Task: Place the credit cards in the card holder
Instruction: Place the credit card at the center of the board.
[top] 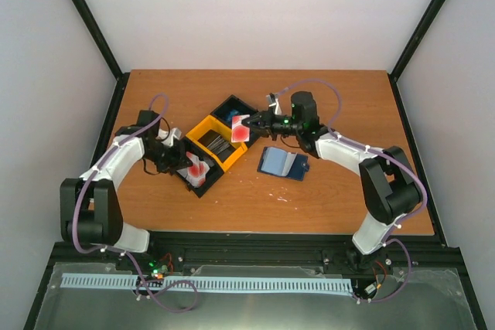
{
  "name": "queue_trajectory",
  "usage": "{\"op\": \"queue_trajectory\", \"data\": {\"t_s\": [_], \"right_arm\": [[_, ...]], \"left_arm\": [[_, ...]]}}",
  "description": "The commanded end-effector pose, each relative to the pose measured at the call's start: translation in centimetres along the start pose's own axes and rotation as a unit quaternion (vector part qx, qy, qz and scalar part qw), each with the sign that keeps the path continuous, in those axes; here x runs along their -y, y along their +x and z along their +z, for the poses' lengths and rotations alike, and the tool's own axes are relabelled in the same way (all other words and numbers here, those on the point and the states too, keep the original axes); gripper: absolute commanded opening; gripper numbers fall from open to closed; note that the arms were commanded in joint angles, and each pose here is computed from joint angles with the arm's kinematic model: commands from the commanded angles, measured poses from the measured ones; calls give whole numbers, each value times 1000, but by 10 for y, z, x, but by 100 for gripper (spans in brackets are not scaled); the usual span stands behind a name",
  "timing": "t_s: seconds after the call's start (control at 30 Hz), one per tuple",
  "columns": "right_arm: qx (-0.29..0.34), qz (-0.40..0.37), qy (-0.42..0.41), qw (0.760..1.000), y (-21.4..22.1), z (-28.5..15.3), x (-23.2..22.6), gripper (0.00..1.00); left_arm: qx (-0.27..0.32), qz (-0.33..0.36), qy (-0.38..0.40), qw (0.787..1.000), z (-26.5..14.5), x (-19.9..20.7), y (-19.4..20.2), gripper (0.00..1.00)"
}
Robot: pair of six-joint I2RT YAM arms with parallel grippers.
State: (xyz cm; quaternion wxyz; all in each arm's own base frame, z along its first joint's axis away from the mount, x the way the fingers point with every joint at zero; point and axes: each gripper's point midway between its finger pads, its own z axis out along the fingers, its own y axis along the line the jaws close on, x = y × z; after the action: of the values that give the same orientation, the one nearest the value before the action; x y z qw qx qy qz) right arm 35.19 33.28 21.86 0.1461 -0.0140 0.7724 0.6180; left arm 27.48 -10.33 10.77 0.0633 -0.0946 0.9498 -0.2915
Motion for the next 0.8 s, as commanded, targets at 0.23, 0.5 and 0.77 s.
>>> {"op": "queue_trajectory", "data": {"t_s": [0.23,0.5,0.77], "right_arm": [[16,-18,-3,1000,3,-10,-10,3],[7,-38,14,999,4,-10,-9,3],[12,-70,166,983,-2,-36,38,3]], "left_arm": [[-8,24,5,1000,24,-4,-15,7],[3,6,-71,997,13,-22,-23,26],[83,25,-27,996,-30,32,-55,45]]}}
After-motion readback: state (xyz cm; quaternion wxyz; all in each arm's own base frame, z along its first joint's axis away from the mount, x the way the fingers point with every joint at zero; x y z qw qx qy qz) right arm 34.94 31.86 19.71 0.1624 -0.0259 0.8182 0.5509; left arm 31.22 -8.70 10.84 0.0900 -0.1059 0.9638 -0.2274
